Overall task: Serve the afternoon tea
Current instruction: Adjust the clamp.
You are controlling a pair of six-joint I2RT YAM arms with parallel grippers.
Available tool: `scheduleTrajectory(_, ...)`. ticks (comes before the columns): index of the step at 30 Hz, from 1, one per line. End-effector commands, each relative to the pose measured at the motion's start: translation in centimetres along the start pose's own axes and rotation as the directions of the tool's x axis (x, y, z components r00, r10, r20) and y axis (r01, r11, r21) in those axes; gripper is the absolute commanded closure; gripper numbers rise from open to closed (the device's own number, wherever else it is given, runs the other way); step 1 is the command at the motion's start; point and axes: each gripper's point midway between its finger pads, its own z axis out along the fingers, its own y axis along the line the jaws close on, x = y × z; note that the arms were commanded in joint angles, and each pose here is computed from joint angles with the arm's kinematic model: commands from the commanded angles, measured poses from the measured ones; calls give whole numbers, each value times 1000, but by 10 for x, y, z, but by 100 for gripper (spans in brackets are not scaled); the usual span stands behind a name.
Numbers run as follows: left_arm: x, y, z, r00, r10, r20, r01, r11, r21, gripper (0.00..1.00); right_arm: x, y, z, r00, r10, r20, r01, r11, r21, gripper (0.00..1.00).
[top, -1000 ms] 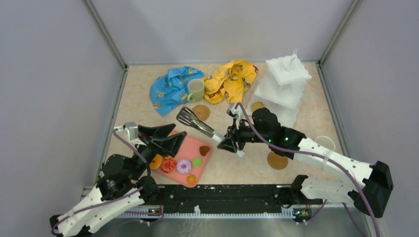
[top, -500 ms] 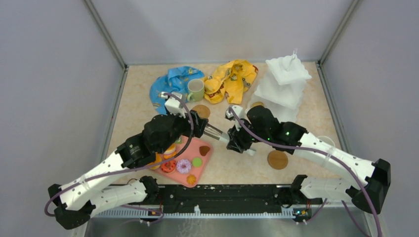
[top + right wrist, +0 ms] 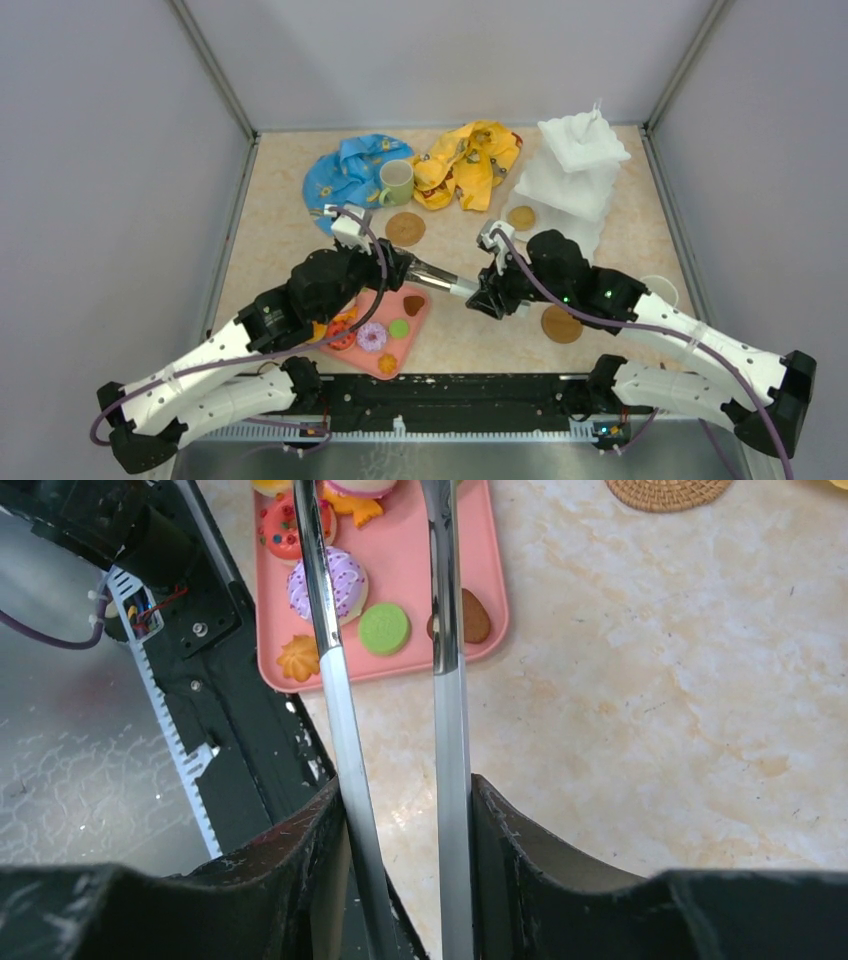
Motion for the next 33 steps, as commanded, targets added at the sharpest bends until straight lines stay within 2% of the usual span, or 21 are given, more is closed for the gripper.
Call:
scheduleTrajectory(1, 7, 0, -2, 1000, -13, -7, 13, 1000, 15, 31, -65, 16, -12, 966, -30, 256, 45, 998, -53, 62)
scheduleTrajectory(3, 9, 0, -1, 1000, -6, -12, 6, 1000, 15, 32, -58, 13, -11, 972, -31, 232, 41, 998, -39, 61)
scheduleTrajectory(5, 17, 0, 0, 1000, -1, -29, 1, 1000, 26, 41, -57, 11, -12, 971, -26, 236, 34, 999, -30, 60)
scheduleTrajectory(7, 26, -3, 2, 999, 5, -44, -2, 999, 54, 45, -59, 14, -14, 964, -15, 264, 28, 999, -45, 59)
scheduleTrajectory(8, 29, -4, 3, 999, 5, -49, -2, 998, 63, 43, -60, 17, -16, 961, -18, 277, 35, 998, -59, 59)
scheduleTrajectory(10, 29, -5, 1, 998, 10, -55, -6, 998, 68, 30, -56, 22, -18, 960, -67, 271, 93, 992, -82, 62)
scheduleTrajectory(13, 9, -9, -13, 997, 50, -62, -45, 995, 84, 25, -37, 17, -18, 953, -222, 206, 240, 968, -70, 63)
scheduleTrajectory(14, -1, -17, -20, 996, 70, -58, -62, 990, 126, 23, -32, 14, -18, 946, -265, 187, 280, 958, -60, 63)
scheduleTrajectory(16, -20, -48, -40, 990, 137, -30, -121, 944, 308, 22, -32, 12, -21, 930, -328, 168, 340, 939, -53, 63)
scheduleTrajectory(18, -23, -85, -68, 971, 237, -14, -192, 819, 541, 23, -38, 16, -23, 898, -400, 183, 418, 906, -71, 63)
scheduleTrajectory(19, -25, -94, -77, 962, 272, -3, -217, 773, 596, 25, -41, 18, -25, 875, -440, 201, 462, 884, -76, 63)
scheduleTrajectory(22, -26, -101, -86, 932, 359, 43, -299, 698, 651, 27, -52, 22, -29, 824, -510, 248, 540, 839, -68, 64)
scheduleTrajectory(27, -9, -112, -74, 887, 459, 42, -347, 604, 718, 39, -60, 20, -30, 802, -539, 256, 567, 822, -47, 64)
scheduleTrajectory(33, 5, -121, -45, 862, 508, -5, -340, 583, 738, 46, -64, 21, -28, 803, -533, 265, 563, 825, -47, 64)
